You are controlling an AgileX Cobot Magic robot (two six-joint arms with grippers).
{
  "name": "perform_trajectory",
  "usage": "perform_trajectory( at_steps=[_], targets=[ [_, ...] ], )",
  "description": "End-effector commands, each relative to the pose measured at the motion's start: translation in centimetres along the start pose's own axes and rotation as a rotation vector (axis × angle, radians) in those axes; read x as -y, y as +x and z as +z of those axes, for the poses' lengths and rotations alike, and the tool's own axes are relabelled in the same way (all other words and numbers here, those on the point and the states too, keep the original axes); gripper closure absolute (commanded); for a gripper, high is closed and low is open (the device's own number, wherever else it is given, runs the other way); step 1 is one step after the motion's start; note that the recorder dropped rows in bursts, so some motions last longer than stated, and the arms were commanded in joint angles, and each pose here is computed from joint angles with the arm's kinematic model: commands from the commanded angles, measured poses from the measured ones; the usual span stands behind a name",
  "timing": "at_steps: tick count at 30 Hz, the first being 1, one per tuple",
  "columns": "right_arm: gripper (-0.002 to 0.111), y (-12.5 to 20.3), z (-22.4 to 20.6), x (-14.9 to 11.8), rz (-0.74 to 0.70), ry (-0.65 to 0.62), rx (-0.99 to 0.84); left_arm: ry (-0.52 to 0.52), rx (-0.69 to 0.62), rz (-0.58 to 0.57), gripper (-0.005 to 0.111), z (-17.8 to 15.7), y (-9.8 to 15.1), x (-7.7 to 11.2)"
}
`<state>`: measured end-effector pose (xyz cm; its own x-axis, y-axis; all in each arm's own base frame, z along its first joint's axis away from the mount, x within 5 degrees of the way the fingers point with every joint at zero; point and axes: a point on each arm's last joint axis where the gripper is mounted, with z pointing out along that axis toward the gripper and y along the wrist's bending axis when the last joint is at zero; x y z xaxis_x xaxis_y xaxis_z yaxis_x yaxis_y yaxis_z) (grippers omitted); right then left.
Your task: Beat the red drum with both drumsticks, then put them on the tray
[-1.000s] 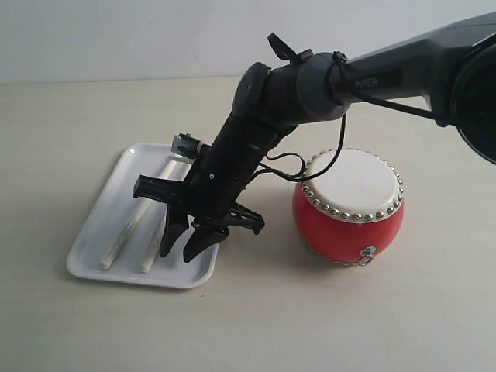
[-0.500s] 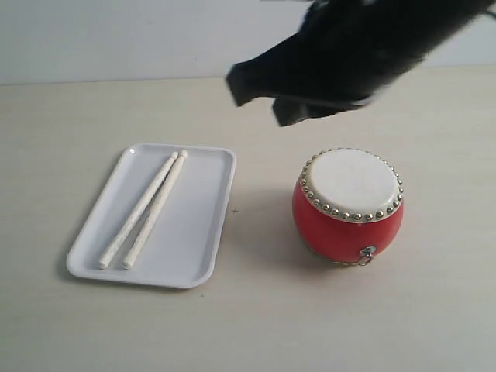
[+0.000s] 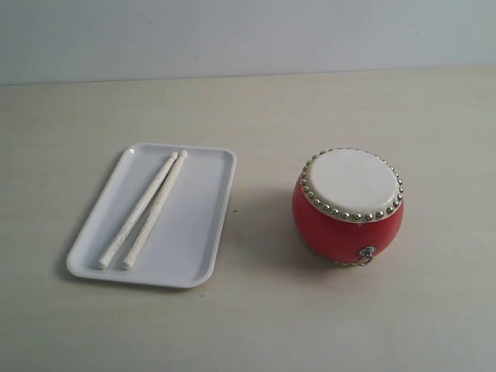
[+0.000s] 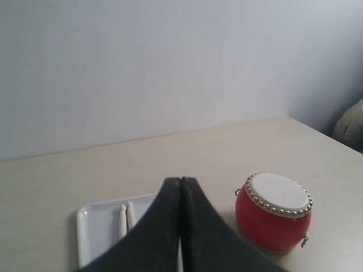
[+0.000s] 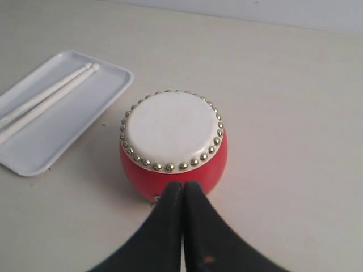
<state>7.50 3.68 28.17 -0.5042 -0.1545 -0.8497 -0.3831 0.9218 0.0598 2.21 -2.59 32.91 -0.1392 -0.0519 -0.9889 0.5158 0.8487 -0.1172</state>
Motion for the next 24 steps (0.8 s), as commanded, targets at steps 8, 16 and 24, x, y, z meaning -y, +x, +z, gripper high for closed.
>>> perform_trajectory(
  at_steps=[8, 16, 24],
  targets=[
    [0.108, 0.0, -0.2, 0.0, 0.01, -0.016, 0.027, 0.013, 0.005, -0.006, 0.107, -0.2, 0.1, 0.1],
    [0.108, 0.0, -0.2, 0.0, 0.011, -0.018, 0.026, -0.032, 0.017, 0.064, 0.107, -0.4, 0.1, -0.1],
    [0.108, 0.0, -0.2, 0.0, 0.013, -0.019, 0.025, -0.265, 0.198, 0.164, 0.107, -1.5, 1.0, -0.8]
  ],
)
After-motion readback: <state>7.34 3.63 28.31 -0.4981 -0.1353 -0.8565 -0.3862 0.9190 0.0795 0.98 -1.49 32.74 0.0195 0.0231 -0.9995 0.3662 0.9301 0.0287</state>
